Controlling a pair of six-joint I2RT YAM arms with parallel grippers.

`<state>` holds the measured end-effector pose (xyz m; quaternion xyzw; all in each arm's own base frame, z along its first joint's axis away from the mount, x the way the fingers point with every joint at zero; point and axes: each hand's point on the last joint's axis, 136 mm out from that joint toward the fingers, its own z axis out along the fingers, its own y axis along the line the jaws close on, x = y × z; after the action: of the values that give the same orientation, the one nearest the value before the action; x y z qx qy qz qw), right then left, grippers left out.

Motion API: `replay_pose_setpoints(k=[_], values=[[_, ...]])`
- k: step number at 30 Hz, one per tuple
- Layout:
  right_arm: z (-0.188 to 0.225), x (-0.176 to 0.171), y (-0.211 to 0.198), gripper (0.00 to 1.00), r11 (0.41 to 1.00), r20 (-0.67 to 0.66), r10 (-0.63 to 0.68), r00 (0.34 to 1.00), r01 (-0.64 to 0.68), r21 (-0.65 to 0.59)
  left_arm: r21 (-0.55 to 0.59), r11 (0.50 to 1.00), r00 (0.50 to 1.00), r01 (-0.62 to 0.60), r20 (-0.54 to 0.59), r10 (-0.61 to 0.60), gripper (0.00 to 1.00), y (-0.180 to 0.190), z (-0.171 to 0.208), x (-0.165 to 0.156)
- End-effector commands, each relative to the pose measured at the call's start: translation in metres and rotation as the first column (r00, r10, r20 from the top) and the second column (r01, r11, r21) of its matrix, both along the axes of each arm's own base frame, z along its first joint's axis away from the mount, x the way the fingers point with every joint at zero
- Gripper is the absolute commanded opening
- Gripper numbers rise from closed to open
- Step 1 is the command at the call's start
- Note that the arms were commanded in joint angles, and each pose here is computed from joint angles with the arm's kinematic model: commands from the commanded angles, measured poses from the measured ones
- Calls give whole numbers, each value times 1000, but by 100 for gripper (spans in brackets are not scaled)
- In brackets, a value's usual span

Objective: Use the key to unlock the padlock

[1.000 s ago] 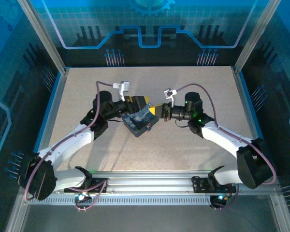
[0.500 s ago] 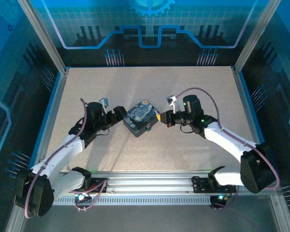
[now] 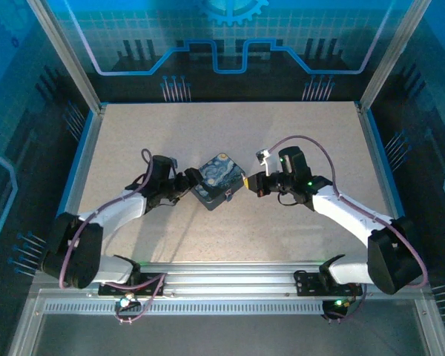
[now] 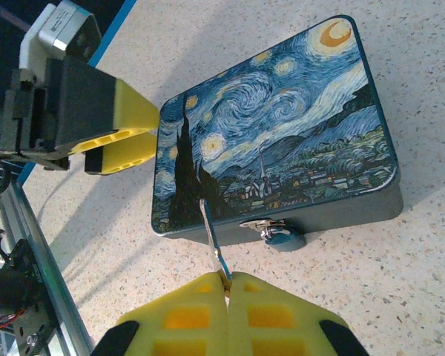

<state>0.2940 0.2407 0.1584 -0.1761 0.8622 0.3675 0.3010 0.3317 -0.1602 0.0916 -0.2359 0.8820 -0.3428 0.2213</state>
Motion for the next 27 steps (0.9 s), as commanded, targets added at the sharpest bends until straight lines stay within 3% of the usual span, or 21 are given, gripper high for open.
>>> replay_pose_setpoints(k=[1,27], values=[[2,4,-3,0,1000,4,-2,1000,2,-21,-55,998,997,31,76,-27,82,-14,24,26],[-5,-6,-22,0,999,-45,-35,998,34,-34,-55,976,968,212,148,-202,83,-71,26,131]])
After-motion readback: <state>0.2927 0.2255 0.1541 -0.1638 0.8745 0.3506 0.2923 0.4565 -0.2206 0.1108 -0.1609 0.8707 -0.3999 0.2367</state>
